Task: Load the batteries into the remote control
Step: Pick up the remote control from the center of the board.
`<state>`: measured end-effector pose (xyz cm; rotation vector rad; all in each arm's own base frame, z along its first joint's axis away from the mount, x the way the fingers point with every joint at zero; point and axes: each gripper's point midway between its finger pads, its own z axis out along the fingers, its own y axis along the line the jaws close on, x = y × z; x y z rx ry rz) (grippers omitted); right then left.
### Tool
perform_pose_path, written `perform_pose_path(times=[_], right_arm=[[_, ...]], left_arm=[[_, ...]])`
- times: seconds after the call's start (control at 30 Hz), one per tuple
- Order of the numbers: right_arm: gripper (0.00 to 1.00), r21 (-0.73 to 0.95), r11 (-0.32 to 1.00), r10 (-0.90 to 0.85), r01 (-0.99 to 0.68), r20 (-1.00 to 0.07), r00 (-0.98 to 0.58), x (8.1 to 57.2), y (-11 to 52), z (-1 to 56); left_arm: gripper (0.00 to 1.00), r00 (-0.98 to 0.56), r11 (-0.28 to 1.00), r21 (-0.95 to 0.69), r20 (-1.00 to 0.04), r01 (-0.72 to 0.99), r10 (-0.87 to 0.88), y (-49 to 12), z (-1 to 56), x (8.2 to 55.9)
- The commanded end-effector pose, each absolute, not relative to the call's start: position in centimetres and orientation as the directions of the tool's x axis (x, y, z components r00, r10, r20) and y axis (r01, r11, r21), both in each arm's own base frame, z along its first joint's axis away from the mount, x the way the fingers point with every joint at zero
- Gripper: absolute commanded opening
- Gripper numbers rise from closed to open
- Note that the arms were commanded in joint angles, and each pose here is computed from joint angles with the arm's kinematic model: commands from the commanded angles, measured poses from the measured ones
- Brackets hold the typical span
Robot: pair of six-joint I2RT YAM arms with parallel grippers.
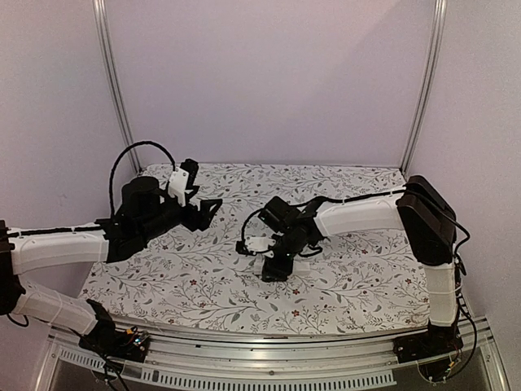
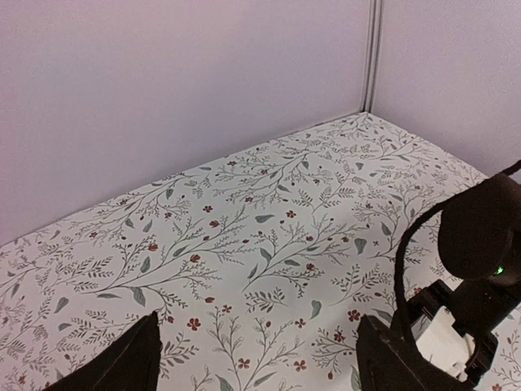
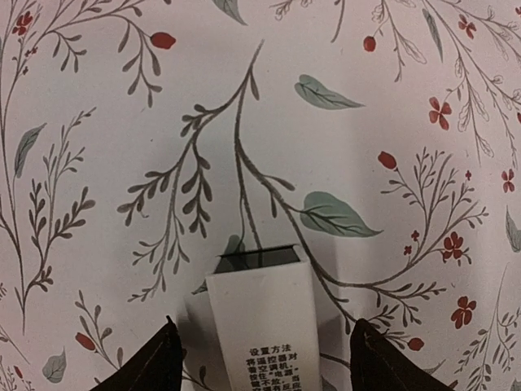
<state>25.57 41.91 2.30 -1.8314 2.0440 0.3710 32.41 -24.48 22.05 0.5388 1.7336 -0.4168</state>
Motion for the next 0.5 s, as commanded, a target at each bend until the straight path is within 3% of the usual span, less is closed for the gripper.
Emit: perform_pose_path(times=[0.0,0.1,0.2,0.3,0.47], right_arm=[[0.68,-0.048,0.095,-0.912,-0.994,-0.405,-0.067,25.2,42.1,1.5],[0.58,-0.042,0.098,-0.920,-0.994,-0.384,-0.075,25.0,41.9,1.0],[0.39,-0.044,0.114,-0.923,-0.993,-0.374,-0.090,25.3,41.9,1.3],[0.25,-0.027,0.118,-0.918,-0.993,-0.384,-0.099,25.2,42.3,2.0],[0.19,-0.054,0.141,-0.890,-0.988,-0.444,-0.103,25.9,43.3,5.5]], left_arm=[[0.83,-0.195,0.857,0.022,-0.971,0.515,0.141,-23.2,21.2,32.8],[0.83,-0.196,0.853,0.018,-0.970,0.521,0.140,-23.3,21.2,32.8],[0.83,-0.192,0.853,0.020,-0.971,0.522,0.139,-23.3,21.3,32.7],[0.83,-0.181,0.852,0.023,-0.974,0.524,0.138,-23.2,21.5,32.6],[0.82,-0.143,0.842,0.019,-0.983,0.539,0.114,-23.1,22.5,31.9]])
